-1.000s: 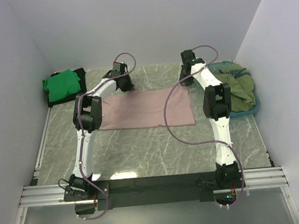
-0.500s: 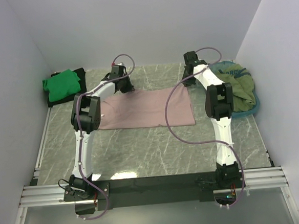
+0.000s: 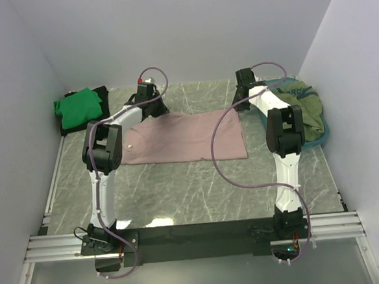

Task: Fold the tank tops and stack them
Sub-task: Fold the tank top

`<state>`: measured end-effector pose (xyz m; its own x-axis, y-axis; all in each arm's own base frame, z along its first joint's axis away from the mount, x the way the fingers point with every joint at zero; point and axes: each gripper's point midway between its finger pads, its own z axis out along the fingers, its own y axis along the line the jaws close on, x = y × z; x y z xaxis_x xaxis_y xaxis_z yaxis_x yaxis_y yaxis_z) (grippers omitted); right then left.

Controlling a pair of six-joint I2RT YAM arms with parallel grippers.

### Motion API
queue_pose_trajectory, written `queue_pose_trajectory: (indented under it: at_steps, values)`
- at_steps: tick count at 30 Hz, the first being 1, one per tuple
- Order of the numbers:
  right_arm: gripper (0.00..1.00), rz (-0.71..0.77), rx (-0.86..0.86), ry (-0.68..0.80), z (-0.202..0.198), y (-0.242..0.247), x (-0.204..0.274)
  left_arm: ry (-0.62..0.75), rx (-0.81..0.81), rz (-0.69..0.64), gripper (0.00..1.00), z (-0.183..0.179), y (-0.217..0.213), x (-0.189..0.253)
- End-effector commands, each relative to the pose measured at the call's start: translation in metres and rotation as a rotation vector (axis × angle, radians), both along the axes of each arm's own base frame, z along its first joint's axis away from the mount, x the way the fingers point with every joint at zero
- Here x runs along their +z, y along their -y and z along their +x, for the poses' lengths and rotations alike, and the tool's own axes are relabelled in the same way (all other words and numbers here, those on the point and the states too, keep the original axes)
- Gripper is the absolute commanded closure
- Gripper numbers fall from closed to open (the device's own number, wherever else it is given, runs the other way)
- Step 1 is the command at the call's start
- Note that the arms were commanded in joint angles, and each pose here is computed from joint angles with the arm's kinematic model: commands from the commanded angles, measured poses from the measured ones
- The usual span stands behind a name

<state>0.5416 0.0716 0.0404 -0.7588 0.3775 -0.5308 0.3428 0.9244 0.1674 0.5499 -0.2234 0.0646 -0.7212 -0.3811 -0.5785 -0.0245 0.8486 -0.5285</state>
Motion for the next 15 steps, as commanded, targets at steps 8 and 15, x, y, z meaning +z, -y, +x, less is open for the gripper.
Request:
queue_pose_trajectory:
  at_steps: [8, 15]
  values:
    - [1.00, 0.027, -0.033, 0.197, 0.006, 0.003, 0.062, 0.117, 0.001, -0.062, 1.00, -0.007, 0.001, 0.049]
    - [1.00, 0.043, -0.028, 0.244, -0.006, 0.003, 0.081, 0.124, 0.015, -0.065, 1.00, -0.023, -0.006, 0.050]
